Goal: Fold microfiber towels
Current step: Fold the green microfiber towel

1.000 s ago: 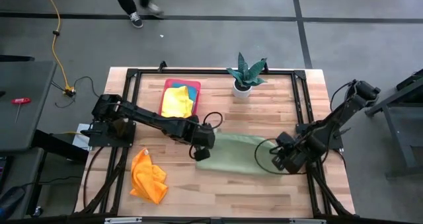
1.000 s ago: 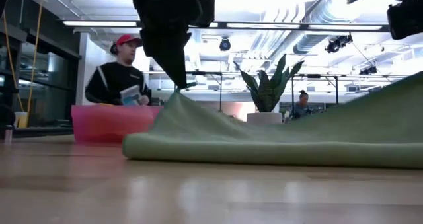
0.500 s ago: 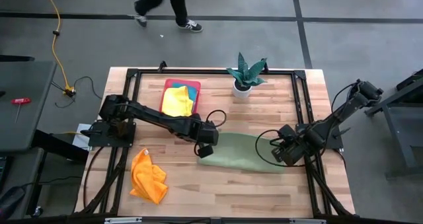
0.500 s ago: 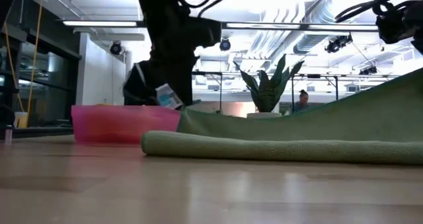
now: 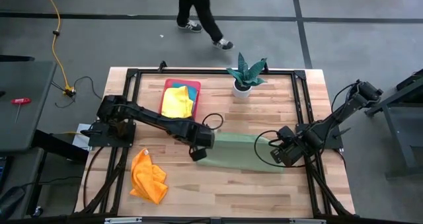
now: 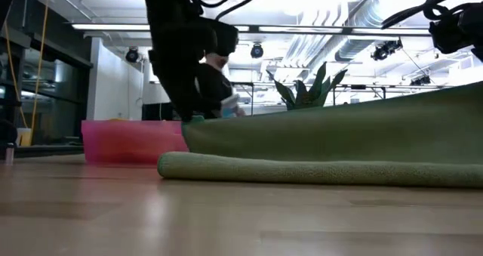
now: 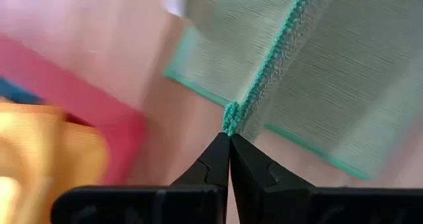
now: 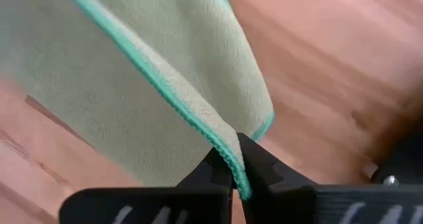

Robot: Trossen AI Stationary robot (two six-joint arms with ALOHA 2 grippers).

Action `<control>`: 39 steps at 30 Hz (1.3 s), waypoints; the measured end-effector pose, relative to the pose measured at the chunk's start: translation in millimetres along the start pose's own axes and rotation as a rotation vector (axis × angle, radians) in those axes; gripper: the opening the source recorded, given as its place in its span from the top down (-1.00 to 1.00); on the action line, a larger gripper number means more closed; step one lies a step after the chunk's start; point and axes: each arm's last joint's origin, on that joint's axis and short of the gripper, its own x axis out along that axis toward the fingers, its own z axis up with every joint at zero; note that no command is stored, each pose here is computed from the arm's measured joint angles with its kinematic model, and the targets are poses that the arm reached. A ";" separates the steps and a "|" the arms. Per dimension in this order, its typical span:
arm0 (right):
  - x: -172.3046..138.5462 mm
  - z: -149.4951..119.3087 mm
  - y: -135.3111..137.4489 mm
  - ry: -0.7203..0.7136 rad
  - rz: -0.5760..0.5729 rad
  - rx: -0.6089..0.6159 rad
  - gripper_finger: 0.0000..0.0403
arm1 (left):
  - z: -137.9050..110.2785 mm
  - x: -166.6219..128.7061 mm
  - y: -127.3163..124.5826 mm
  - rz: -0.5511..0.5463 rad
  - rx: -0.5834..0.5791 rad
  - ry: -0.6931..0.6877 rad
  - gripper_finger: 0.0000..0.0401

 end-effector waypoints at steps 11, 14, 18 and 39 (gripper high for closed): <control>0.2 0.6 -0.4 0.013 -0.007 0.054 1.00 | -5.2 -6.0 -4.9 -0.126 -0.043 0.075 1.00; 0.1 -0.4 0.0 0.049 -0.004 0.034 1.00 | -9.9 -13.8 -12.8 -0.239 -0.030 0.119 1.00; -0.3 -2.7 2.7 0.121 0.023 -0.007 1.00 | -13.5 -20.8 -22.1 -0.357 0.006 0.142 1.00; -8.6 -12.2 32.0 0.424 0.362 -0.178 1.00 | -21.8 -32.8 -31.1 -0.889 0.140 0.422 1.00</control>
